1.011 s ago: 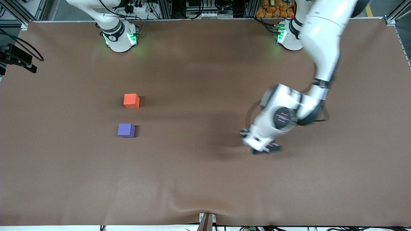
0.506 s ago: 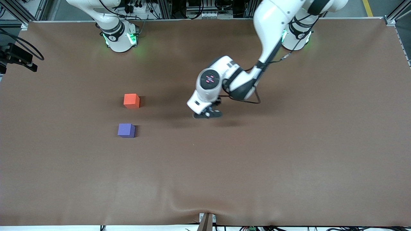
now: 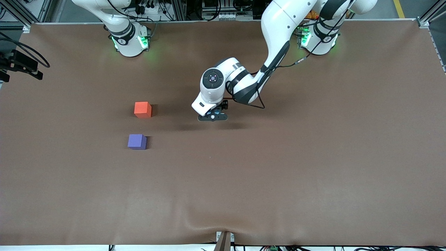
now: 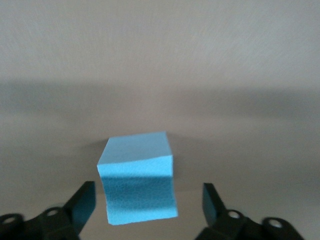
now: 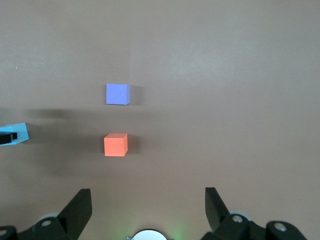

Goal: Place blue block between orange and purple blocks
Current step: 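Carry the blue block with the left gripper toward the table middle, then set down the blue block while the right gripper reaches toward it, then grasp the blue block with the right gripper while the left gripper withdraws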

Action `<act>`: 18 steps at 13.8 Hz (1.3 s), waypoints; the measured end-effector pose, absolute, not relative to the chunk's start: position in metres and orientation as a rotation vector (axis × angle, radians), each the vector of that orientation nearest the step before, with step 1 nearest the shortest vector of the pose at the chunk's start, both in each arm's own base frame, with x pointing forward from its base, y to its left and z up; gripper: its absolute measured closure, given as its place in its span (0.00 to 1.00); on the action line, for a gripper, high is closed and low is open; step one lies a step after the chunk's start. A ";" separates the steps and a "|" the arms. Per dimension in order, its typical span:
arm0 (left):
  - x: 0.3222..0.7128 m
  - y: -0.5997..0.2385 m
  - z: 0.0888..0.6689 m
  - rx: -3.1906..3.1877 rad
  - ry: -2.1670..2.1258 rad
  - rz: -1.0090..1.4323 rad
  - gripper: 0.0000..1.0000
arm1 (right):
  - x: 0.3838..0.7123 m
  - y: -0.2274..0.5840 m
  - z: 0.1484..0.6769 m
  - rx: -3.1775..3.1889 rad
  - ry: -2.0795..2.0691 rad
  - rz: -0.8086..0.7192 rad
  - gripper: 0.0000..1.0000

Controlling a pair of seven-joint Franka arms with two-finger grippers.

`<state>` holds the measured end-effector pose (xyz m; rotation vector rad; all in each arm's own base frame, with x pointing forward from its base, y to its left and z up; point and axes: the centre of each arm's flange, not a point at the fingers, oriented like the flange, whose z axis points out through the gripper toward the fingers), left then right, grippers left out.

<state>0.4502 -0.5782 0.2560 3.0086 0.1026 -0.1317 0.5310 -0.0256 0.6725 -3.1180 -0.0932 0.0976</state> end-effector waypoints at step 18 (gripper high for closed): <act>0.590 -0.139 0.463 3.202 -0.030 -0.057 0.00 | 0.569 0.268 0.457 -3.059 -0.079 0.345 0.00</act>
